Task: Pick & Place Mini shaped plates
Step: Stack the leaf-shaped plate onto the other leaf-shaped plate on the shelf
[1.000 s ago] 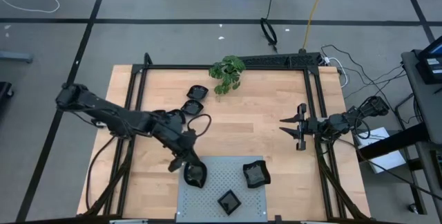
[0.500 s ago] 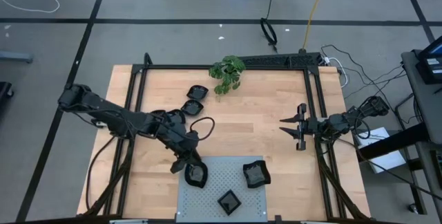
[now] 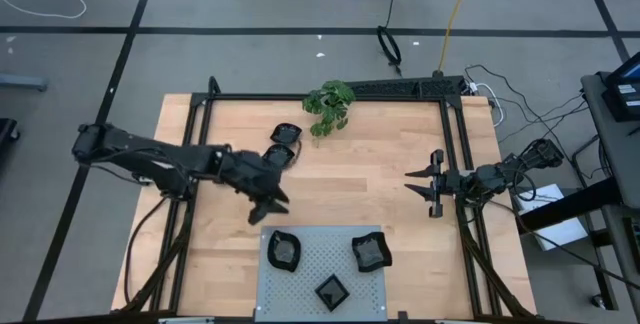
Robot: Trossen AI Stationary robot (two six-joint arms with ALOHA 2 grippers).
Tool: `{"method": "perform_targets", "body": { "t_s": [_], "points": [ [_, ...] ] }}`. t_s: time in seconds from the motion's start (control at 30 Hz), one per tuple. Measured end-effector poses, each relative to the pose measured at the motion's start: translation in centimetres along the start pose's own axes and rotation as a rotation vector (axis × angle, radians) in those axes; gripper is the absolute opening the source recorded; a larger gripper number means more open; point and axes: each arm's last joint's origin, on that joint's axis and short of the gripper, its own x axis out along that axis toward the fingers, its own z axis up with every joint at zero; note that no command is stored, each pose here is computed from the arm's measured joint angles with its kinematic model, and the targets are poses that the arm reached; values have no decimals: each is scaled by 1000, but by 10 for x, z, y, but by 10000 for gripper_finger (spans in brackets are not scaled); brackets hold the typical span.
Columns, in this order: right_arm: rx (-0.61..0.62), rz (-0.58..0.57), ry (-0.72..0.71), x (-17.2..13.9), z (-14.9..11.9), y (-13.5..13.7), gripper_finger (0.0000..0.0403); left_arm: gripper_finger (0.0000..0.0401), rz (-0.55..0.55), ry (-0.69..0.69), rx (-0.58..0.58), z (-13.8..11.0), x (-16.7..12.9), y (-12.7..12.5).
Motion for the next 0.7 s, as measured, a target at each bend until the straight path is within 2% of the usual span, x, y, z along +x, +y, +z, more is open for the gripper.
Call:
{"method": "perform_targets", "body": {
  "t_s": [0.13, 0.2, 0.3, 0.4, 0.47, 0.53, 0.7],
  "points": [
    [0, 0, 0, 0, 0, 0, 118, 177, 76, 11, -16, 1, -19, 15],
    [0, 0, 0, 0, 0, 0, 118, 181, 163, 57, -50, -4, -28, 25],
    [0, 0, 0, 0, 0, 0, 118, 181, 375, 145, -146, -16, -38, 42],
    [-1, 0, 1, 0, 0, 0, 118, 182, 615, 240, -325, -32, -48, 55],
    [0, 0, 1, 0, 0, 0, 118, 182, 736, 274, -425, -42, -52, 61],
    [0, -1, 1, 0, 0, 0, 118, 182, 798, 301, -485, -53, -52, 65],
    [0, 0, 1, 0, 0, 0, 118, 182, 843, 330, -590, -79, -43, 77]
  ]
}}
